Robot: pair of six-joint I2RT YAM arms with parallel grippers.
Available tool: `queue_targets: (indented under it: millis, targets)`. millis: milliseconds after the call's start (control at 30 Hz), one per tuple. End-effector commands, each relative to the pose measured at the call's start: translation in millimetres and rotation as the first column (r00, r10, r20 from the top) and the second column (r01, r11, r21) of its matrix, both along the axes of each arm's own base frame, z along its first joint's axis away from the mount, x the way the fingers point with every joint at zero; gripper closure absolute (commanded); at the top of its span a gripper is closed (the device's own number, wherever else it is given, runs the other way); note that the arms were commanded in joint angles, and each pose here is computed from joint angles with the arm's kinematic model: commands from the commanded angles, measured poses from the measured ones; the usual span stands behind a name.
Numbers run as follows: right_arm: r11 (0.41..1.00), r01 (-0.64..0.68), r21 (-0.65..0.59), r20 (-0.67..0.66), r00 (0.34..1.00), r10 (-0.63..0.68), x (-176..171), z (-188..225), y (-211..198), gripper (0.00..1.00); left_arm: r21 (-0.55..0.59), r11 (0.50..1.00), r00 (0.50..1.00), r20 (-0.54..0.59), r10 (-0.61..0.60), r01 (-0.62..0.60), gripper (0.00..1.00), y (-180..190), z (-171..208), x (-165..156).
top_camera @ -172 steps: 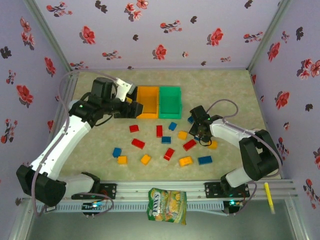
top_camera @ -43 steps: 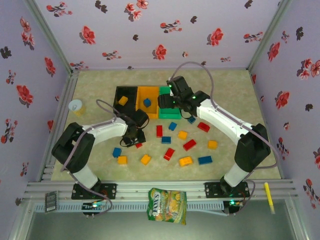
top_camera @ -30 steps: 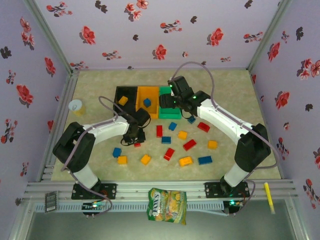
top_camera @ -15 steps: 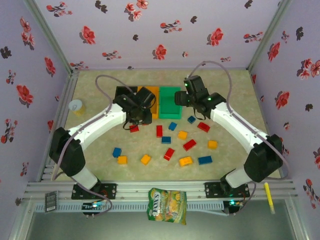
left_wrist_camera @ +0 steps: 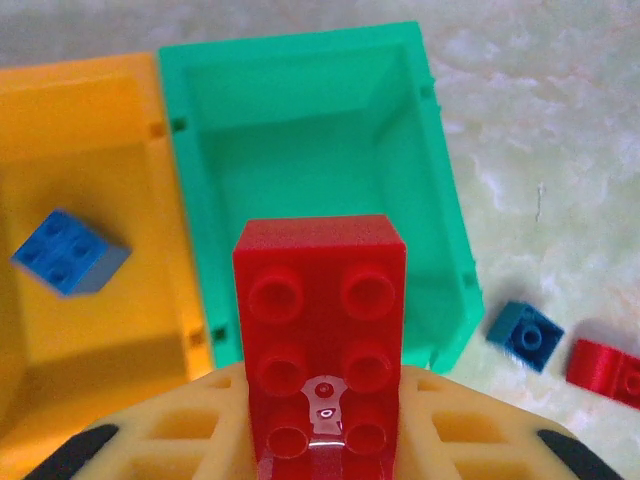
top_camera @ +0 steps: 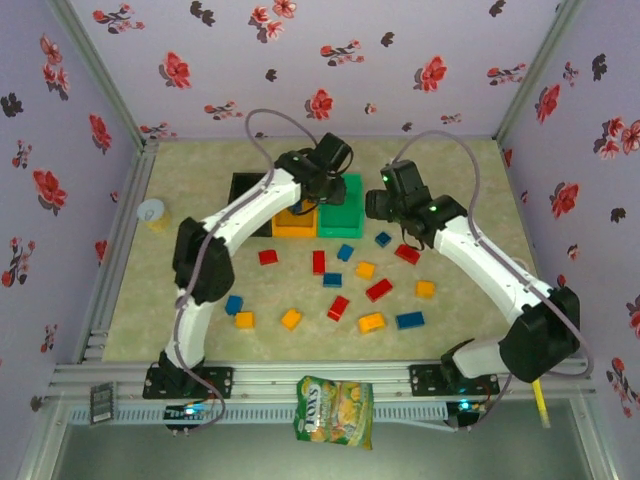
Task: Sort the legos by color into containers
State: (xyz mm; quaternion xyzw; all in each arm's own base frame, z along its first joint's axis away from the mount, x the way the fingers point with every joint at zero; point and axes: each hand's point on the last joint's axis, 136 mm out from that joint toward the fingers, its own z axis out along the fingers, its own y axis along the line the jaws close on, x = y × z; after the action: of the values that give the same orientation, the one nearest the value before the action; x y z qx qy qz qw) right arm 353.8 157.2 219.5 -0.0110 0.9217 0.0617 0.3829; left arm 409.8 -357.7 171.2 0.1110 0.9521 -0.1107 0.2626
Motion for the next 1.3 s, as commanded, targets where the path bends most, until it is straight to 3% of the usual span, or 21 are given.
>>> queue_targets:
  millis: [0, 67, 167, 267, 533, 800, 1033, 1267]
  targets:
    - [0.999, 0.038, -0.033, 0.003, 0.999, -0.038, -7.3, 1.1, -15.5, 0.29, 0.003, 0.999, 0.999, 0.016, -0.050, 0.050, 0.77, -12.8, -5.8, 17.3]
    - [0.998, 0.044, -0.038, 0.003, 0.999, -0.044, -9.5, 0.9, -18.0, 0.29, 0.005, 0.998, 0.998, 0.005, -0.064, 0.064, 0.72, -17.6, -12.0, 22.4]
    - [0.998, 0.053, -0.046, 0.006, 0.999, -0.052, -12.0, 1.5, -22.1, 0.29, 0.007, 0.996, 0.996, 0.003, -0.085, 0.085, 0.56, -20.8, -14.8, 24.3]
    - [0.997, 0.061, -0.054, 0.003, 0.998, -0.061, -13.3, -0.7, -25.6, 0.28, 0.006, 0.995, 0.994, 0.032, -0.104, 0.104, 0.50, -17.4, -2.4, 24.9]
    - [0.998, 0.045, -0.051, -0.021, 0.999, -0.047, -9.6, -9.3, -21.2, 0.28, -0.008, 0.986, 0.971, 0.174, -0.164, 0.168, 0.45, 13.2, 71.9, 1.9]
    - [0.999, -0.027, -0.030, -0.073, 0.997, 0.025, -6.6, -25.1, -5.5, 0.28, 0.014, 0.982, 0.945, 0.270, -0.187, 0.190, 0.41, 84.1, 125.0, -45.0]
    - [0.997, -0.065, -0.044, -0.158, 0.986, 0.058, -13.3, -55.1, -2.1, 0.29, -0.064, 0.974, 0.926, 0.331, -0.184, 0.216, 0.41, 109.8, 126.0, -71.8]
    - [0.974, -0.221, -0.058, -0.317, 0.929, 0.192, -29.0, -112.5, 10.7, 0.27, -0.125, 0.954, 0.912, 0.351, -0.213, 0.271, 0.40, 107.5, 131.6, -83.6]
